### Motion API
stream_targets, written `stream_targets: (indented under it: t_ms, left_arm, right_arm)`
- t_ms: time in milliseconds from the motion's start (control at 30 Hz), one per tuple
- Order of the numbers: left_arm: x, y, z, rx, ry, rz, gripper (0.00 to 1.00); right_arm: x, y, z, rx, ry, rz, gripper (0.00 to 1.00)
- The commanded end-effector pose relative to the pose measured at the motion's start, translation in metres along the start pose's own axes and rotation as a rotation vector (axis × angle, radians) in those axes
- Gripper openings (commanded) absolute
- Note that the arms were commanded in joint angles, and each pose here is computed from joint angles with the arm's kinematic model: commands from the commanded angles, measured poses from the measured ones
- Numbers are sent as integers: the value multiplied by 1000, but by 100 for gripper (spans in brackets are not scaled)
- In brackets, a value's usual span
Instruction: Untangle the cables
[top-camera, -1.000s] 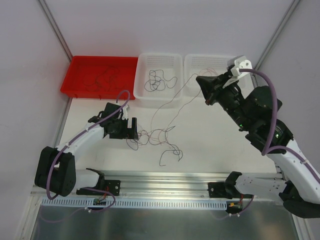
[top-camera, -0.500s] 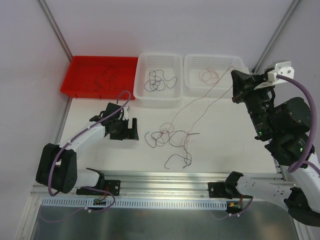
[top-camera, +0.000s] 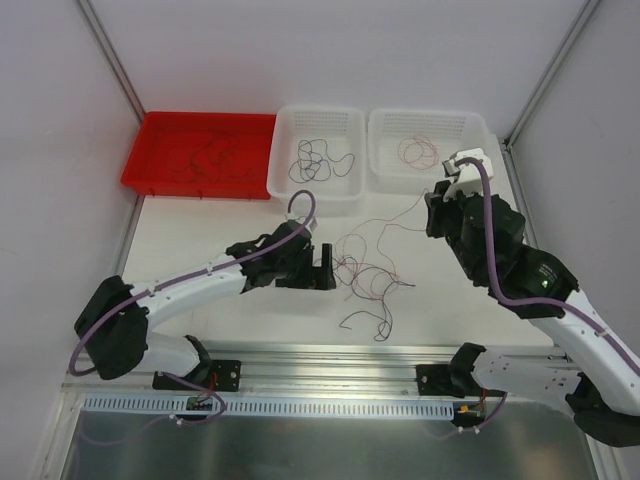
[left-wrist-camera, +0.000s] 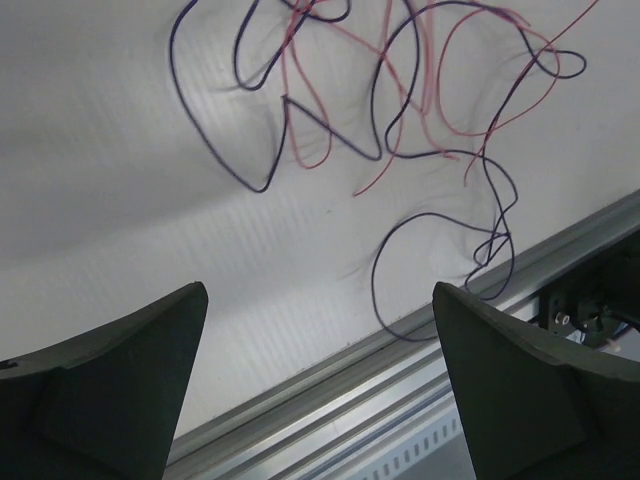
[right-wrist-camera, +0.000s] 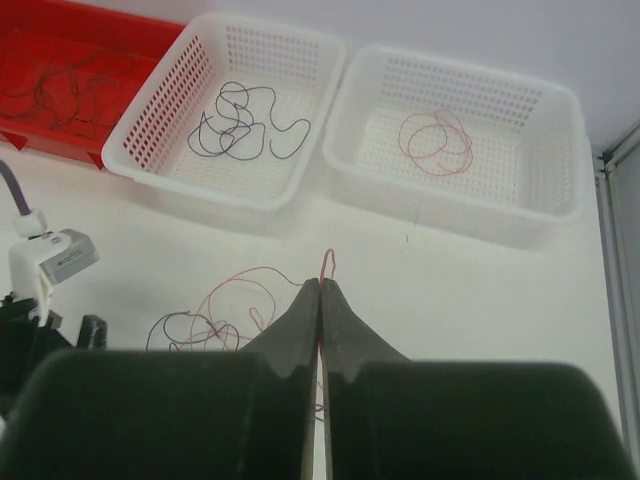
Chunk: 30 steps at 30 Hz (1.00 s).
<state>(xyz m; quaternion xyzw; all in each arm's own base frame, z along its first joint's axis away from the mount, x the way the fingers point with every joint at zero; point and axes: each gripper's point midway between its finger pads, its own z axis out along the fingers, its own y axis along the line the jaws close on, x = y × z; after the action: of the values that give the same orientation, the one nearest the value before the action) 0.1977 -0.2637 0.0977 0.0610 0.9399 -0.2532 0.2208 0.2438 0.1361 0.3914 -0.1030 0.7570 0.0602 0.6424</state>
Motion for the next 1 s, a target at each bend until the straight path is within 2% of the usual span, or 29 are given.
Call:
stream_targets:
  t_ms: [0, 100, 267, 500, 667, 700, 867, 967]
  left_arm:
    - [-39, -28, 17, -55, -155, -66, 97]
    - [-41, -49, 45, -109, -173, -46, 97]
    - [-42, -57, 75, -170, -182, -68, 97]
    - [-36, -38, 106, -279, -190, -82, 92]
    - [-29, -11, 111, -386, -192, -45, 77]
    - [-27, -3, 110, -407, -190, -39, 68]
    - [-28, 37, 92, -514, -177, -26, 50]
    - [-36, 72, 70, -574, -192, -58, 46]
  right_arm:
    - [8, -10, -14, 16, 11, 98, 1]
    - [24, -12, -20, 10, 34, 125, 1]
    - [34, -20, -31, 8, 36, 159, 1]
    - [29, -39, -51, 27, 11, 165, 1]
    - [24, -52, -64, 45, -19, 178, 1]
    - [24, -57, -68, 57, -24, 178, 1]
    - [21, -72, -76, 99, -32, 150, 1]
    - [17, -84, -82, 145, -40, 130, 1]
